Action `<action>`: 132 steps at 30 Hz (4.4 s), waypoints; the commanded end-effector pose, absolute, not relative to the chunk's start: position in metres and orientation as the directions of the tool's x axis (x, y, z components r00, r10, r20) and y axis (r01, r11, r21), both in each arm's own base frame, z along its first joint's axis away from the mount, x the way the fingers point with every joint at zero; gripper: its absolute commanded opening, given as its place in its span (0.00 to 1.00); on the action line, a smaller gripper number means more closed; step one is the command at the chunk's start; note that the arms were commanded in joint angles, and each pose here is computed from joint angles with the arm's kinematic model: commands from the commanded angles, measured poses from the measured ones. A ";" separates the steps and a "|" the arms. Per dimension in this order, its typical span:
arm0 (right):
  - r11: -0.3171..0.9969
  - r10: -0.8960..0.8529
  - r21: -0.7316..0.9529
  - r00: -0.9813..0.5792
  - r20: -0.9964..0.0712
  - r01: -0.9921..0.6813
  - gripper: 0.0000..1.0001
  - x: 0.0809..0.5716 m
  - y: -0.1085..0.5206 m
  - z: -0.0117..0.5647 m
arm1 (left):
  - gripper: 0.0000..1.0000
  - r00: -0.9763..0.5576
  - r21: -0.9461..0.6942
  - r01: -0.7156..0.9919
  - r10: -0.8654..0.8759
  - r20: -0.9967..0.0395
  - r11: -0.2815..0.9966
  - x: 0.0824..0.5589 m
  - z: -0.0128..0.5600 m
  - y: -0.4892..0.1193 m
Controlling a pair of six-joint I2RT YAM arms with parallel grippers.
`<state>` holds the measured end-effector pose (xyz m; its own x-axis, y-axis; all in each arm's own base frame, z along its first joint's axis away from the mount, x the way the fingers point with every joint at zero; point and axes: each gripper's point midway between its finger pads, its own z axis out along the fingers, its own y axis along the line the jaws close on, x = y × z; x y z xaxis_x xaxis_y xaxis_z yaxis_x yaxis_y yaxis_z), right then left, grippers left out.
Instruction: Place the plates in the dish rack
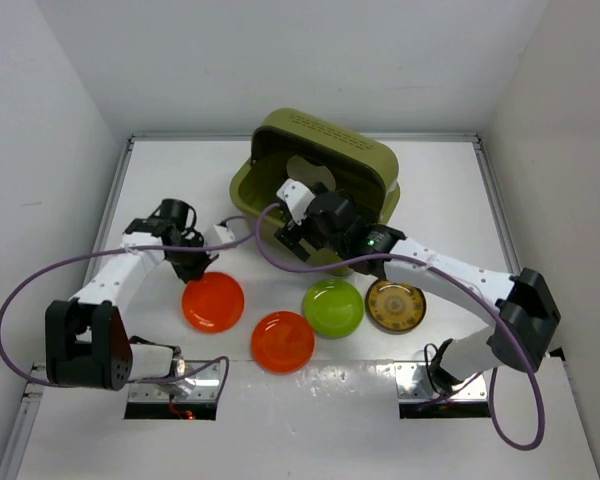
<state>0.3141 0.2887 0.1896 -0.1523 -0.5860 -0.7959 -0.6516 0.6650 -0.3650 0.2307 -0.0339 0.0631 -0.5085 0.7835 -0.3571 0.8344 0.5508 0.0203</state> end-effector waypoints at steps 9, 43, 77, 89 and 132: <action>0.428 -0.273 0.014 -0.145 -0.951 -0.903 0.95 0.279 0.398 0.246 | 0.00 -0.225 0.197 0.826 0.628 -0.745 0.529 0.273 0.221 -0.079; 0.730 -0.407 -0.459 0.217 -0.887 -0.506 0.00 0.424 0.280 0.380 | 1.00 -0.218 0.105 0.573 0.275 -0.936 0.813 0.391 0.331 -0.091; 0.680 -0.629 -0.567 0.028 -0.777 -0.465 0.00 0.480 0.272 0.218 | 0.95 -0.564 0.022 0.527 0.368 -0.739 0.850 0.500 0.186 -0.120; 0.673 -0.691 -0.677 0.071 -0.719 -0.300 0.00 0.524 0.272 0.193 | 0.95 -0.588 0.022 0.557 0.414 -0.695 0.830 0.490 0.170 -0.108; 0.689 -0.611 -0.532 0.001 -0.792 -0.492 0.00 0.507 0.276 0.136 | 0.95 -0.614 0.009 0.560 0.422 -0.667 0.829 0.490 0.153 -0.100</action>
<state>0.5138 0.2703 0.1270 -0.0262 -0.6292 -0.7768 -0.4601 0.6974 -0.5494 0.5184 -0.1037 0.1952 -0.5008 0.3896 -0.7729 0.5353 0.8411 0.0770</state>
